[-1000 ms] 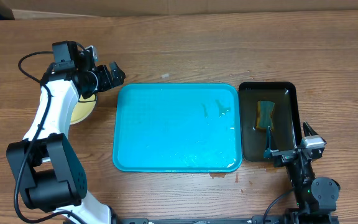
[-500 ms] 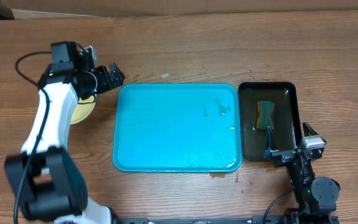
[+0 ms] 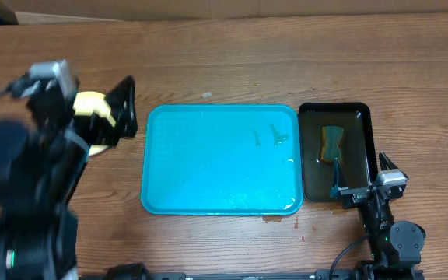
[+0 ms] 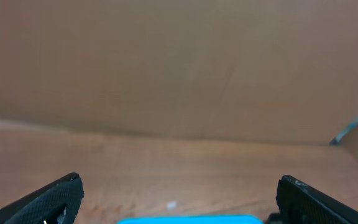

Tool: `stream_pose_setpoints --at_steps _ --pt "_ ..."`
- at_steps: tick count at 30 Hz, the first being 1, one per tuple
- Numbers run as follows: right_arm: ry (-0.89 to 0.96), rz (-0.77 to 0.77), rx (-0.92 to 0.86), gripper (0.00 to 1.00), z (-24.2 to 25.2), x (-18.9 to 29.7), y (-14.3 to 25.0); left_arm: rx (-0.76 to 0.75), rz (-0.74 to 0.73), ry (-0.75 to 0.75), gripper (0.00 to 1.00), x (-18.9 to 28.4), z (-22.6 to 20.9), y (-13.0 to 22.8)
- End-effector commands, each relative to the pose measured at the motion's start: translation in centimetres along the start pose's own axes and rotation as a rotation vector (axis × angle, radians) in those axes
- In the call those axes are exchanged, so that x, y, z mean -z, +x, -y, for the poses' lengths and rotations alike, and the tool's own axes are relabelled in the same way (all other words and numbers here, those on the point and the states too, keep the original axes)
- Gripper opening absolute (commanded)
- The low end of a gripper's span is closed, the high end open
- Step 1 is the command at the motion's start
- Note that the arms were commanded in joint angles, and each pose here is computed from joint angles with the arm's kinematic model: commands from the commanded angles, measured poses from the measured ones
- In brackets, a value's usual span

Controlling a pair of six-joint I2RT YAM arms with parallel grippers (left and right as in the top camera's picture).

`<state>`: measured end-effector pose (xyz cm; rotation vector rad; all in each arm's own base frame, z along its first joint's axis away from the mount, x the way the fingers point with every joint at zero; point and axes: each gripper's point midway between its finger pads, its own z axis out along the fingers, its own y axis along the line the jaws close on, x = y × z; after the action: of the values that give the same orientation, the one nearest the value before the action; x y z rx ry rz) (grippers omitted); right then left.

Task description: Clean dirty plates on tray and stack at the side

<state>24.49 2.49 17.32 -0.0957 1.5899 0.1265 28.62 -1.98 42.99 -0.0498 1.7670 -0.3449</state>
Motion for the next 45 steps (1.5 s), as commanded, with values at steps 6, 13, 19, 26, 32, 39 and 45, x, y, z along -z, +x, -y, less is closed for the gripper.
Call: stream_pose_setpoints --at_steps 6,13,19,26,32,39,45 --pt "0.006 0.006 -0.006 1.00 0.0 0.0 0.1 -0.028 0.013 0.008 1.00 4.5 0.6 5.3" --pt "0.006 0.006 -0.006 1.00 0.0 0.0 0.1 -0.001 -0.062 -0.026 1.00 4.4 -1.7 14.8" --pt "0.006 0.006 -0.006 1.00 0.0 0.0 0.1 -0.045 0.073 -0.003 1.00 3.8 -2.5 17.3" --pt "0.006 0.006 -0.006 1.00 0.0 0.0 0.1 -0.178 0.482 0.061 1.00 5.4 -1.3 12.7" --pt "0.006 0.006 -0.006 1.00 0.0 0.0 0.1 -0.214 0.659 0.048 1.00 6.7 -1.3 10.7" --pt "0.006 0.006 -0.006 1.00 0.0 0.0 0.1 -0.088 0.593 -0.035 1.00 4.3 -4.4 13.9" --pt "0.006 0.006 -0.006 1.00 0.0 0.0 0.1 -0.018 0.503 -0.053 1.00 2.1 -6.1 17.8"
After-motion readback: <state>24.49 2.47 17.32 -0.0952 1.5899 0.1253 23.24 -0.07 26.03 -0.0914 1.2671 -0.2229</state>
